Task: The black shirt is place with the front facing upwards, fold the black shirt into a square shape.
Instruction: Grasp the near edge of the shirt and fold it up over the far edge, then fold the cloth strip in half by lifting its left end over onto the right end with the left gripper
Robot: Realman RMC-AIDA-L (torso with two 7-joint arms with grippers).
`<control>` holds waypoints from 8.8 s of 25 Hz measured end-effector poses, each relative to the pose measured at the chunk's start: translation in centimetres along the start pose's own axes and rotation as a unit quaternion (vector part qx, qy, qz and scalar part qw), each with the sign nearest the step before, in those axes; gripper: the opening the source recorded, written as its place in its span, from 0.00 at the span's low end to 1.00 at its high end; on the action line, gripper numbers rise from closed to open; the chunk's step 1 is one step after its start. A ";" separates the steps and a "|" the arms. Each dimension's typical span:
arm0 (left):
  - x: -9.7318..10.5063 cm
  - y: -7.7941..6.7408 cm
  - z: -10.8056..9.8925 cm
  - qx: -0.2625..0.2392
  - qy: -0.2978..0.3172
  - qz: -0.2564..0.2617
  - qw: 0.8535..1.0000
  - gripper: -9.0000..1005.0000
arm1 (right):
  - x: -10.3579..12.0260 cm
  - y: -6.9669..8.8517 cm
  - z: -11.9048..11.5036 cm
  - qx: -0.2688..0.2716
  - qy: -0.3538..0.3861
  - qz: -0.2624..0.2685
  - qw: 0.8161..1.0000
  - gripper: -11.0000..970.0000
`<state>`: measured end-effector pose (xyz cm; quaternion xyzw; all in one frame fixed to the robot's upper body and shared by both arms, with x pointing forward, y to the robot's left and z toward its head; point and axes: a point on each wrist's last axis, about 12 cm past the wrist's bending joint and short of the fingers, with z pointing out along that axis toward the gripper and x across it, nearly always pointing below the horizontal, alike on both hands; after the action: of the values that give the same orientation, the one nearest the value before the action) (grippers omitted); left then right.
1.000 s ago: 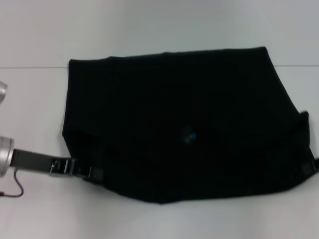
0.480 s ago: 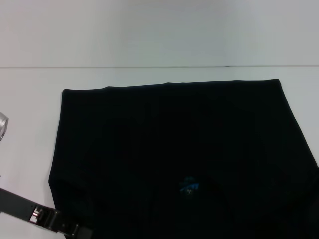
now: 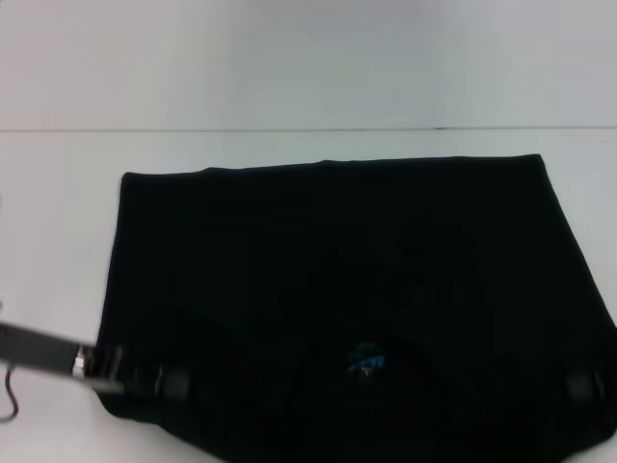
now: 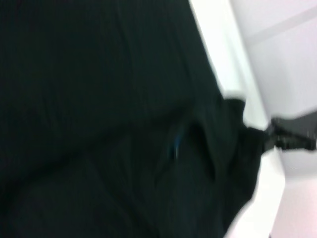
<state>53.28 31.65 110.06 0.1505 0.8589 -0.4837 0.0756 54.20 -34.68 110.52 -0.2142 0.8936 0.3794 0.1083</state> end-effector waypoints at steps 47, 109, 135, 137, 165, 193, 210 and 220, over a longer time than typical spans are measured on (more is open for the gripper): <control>-10.6 3.7 5.0 -0.220 -0.446 -0.034 0.867 0.04 | -10.9 -2.8 5.5 0.198 -0.440 0.063 0.874 0.11; 5.9 6.1 -2.0 0.001 -0.343 -0.305 0.889 0.92 | 2.2 1.6 11.2 0.076 -0.339 -0.368 0.862 0.97; 4.2 7.1 -0.1 -0.031 -0.355 -0.328 0.875 0.86 | 2.3 1.8 11.6 0.071 -0.338 -0.365 0.865 0.97; 3.8 7.1 0.2 -0.033 -0.354 -0.328 0.875 0.85 | 2.3 1.8 11.7 0.071 -0.338 -0.363 0.865 0.97; 0.5 6.2 1.2 -0.073 -0.323 -0.254 0.909 0.54 | 2.3 1.9 11.7 0.066 -0.340 -0.359 0.866 0.97; 2.1 6.7 0.5 -0.075 -0.341 -0.264 0.899 0.04 | 2.5 1.8 11.8 0.067 -0.341 -0.353 0.869 0.97; 6.0 7.7 -5.6 -0.084 -0.404 -0.276 0.868 0.04 | 2.5 1.3 11.4 0.084 -0.340 -0.349 0.869 0.97; 4.0 5.8 -6.1 -0.025 -0.396 -0.242 0.885 0.04 | 3.1 0.9 11.6 0.094 -0.333 -0.338 0.875 0.97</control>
<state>51.50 40.38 107.43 -0.2679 0.7792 -0.4842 0.2944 51.34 -26.65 102.00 -0.3533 0.7093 0.2831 0.5403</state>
